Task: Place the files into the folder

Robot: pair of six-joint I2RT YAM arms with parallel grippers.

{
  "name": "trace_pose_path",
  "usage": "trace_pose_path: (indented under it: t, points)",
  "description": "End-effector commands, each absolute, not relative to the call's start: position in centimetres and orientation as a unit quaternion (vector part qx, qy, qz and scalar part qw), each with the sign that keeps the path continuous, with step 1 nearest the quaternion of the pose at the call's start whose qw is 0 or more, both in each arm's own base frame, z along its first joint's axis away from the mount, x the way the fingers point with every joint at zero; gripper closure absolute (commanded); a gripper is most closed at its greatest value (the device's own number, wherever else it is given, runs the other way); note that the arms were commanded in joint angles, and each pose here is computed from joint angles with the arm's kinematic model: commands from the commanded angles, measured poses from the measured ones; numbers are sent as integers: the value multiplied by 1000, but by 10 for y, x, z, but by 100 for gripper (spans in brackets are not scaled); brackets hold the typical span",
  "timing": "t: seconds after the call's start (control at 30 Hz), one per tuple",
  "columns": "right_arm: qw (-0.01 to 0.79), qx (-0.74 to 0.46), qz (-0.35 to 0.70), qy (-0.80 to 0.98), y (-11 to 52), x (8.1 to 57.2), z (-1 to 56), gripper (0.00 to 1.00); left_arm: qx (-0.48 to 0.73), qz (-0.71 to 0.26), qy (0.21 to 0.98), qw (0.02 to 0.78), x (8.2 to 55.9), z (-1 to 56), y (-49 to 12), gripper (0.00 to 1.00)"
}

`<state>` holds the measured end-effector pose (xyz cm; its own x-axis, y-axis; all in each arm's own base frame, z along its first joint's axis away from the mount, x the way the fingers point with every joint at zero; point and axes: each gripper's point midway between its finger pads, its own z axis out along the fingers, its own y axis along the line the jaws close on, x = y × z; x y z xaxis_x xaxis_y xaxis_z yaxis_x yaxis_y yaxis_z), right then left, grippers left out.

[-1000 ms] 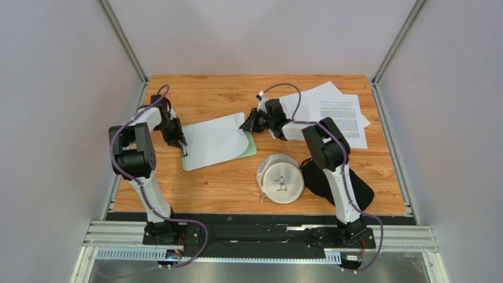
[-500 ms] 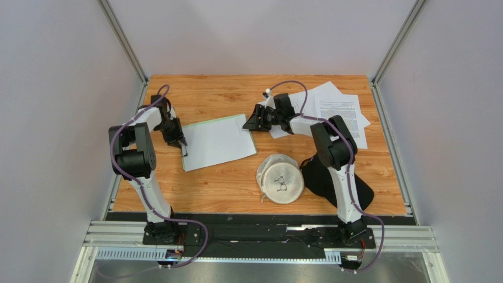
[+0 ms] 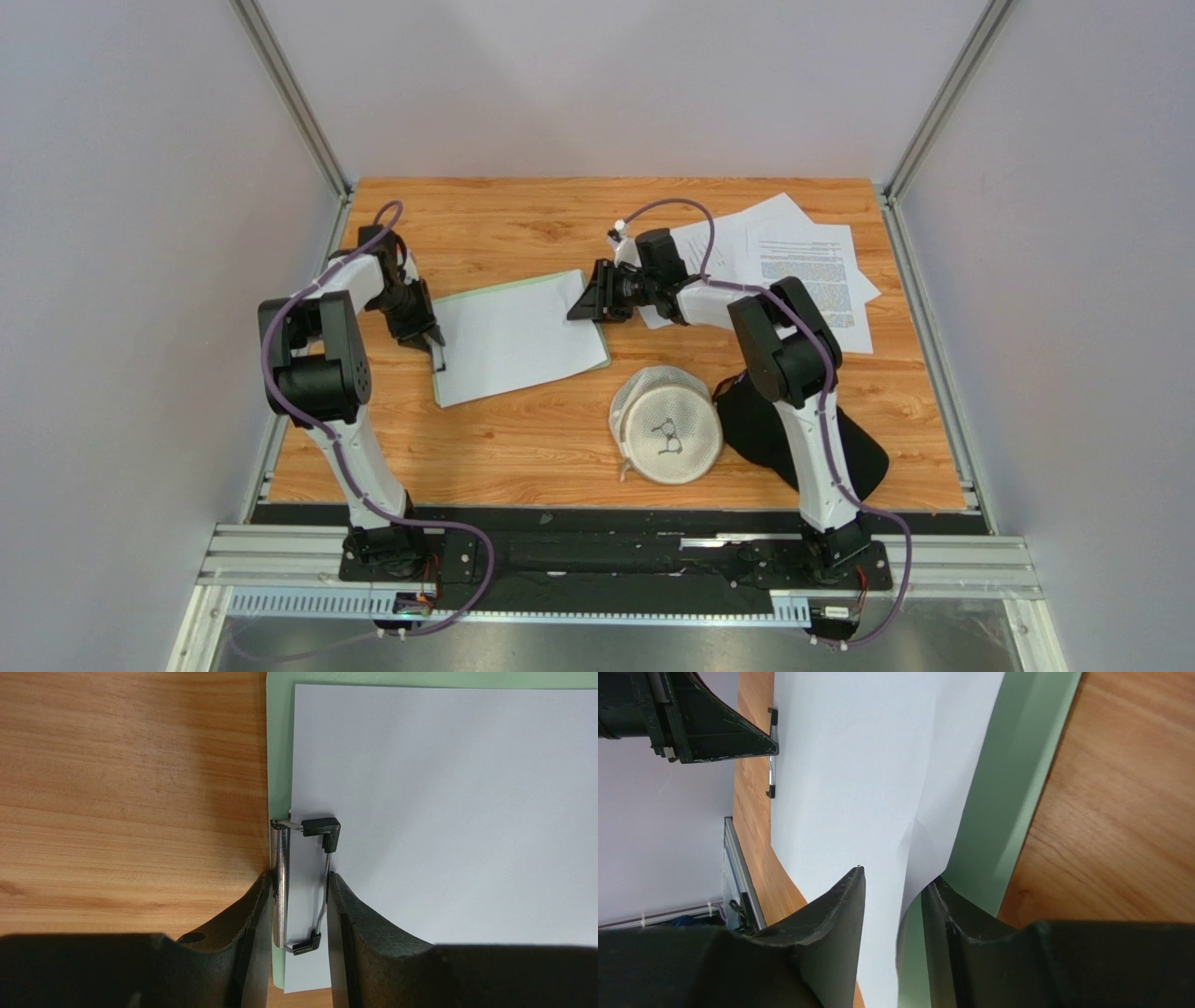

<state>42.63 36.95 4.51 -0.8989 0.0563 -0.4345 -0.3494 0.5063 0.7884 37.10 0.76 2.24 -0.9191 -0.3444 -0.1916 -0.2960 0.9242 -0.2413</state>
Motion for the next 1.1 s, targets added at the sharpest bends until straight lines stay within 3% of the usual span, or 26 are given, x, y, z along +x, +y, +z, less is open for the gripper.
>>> trace_pose_path:
  t: [0.0, 0.27, 0.47, 0.8, 1.07]
  points:
    - [214, -68, 506, 833, 374, 428, 50, 64, -158, -123, 969, 146, 378, 40, 0, 100]
    - [237, -20, 465, 853, 368, 446, 33, 79, -155, -123, 969, 146, 377, 39, 0, 100]
    - [245, -8, 441, 864, 361, 451, 24, 100, -153, -122, 970, 145, 377, 39, 1, 100]
    - [279, 17, 427, 860, 337, 459, 30, 100, -153, -123, 970, 147, 378, 39, 1, 100]
    - [268, 0, 454, 850, 358, 453, 36, 100, -156, -128, 968, 148, 378, 39, -1, 100]
